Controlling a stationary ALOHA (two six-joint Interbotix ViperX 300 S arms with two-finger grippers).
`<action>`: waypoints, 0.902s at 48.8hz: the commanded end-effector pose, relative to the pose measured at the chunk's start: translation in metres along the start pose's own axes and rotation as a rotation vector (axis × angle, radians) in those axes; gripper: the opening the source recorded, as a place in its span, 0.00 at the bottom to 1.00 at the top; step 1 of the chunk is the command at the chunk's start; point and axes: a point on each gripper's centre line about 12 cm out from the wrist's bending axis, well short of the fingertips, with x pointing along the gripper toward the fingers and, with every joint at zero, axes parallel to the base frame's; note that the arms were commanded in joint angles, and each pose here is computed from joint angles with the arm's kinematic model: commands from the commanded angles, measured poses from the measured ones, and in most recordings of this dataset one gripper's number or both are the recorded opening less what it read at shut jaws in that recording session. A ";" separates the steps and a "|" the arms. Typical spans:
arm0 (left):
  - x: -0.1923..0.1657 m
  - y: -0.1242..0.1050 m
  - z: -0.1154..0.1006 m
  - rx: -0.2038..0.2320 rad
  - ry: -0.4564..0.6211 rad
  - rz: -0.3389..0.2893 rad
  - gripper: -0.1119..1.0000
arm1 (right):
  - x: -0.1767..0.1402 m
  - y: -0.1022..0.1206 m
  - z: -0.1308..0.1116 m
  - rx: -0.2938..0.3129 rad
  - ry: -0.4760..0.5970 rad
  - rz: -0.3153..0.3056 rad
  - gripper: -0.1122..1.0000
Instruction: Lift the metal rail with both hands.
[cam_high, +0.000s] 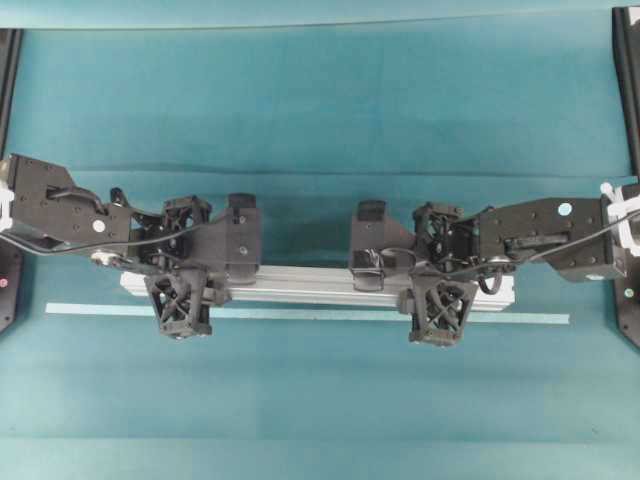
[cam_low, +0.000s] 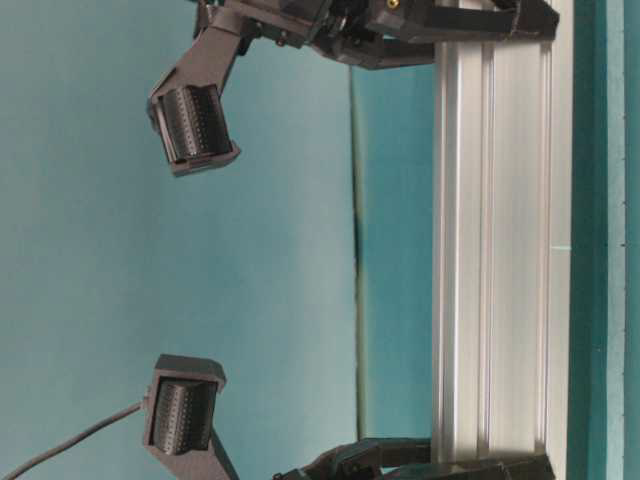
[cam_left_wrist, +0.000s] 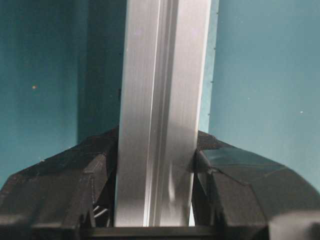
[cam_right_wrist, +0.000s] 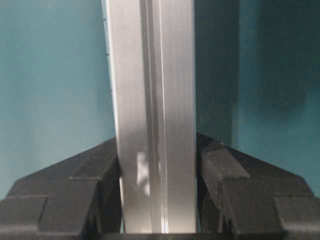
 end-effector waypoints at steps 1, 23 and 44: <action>-0.003 0.002 0.004 -0.019 -0.018 0.002 0.42 | 0.003 0.005 -0.005 -0.006 0.013 0.006 0.45; 0.002 -0.006 0.002 -0.040 -0.016 -0.009 0.42 | 0.012 0.005 -0.005 -0.009 0.006 0.005 0.45; 0.010 -0.006 0.000 -0.052 -0.029 -0.011 0.42 | 0.017 0.002 -0.006 -0.002 0.008 0.001 0.45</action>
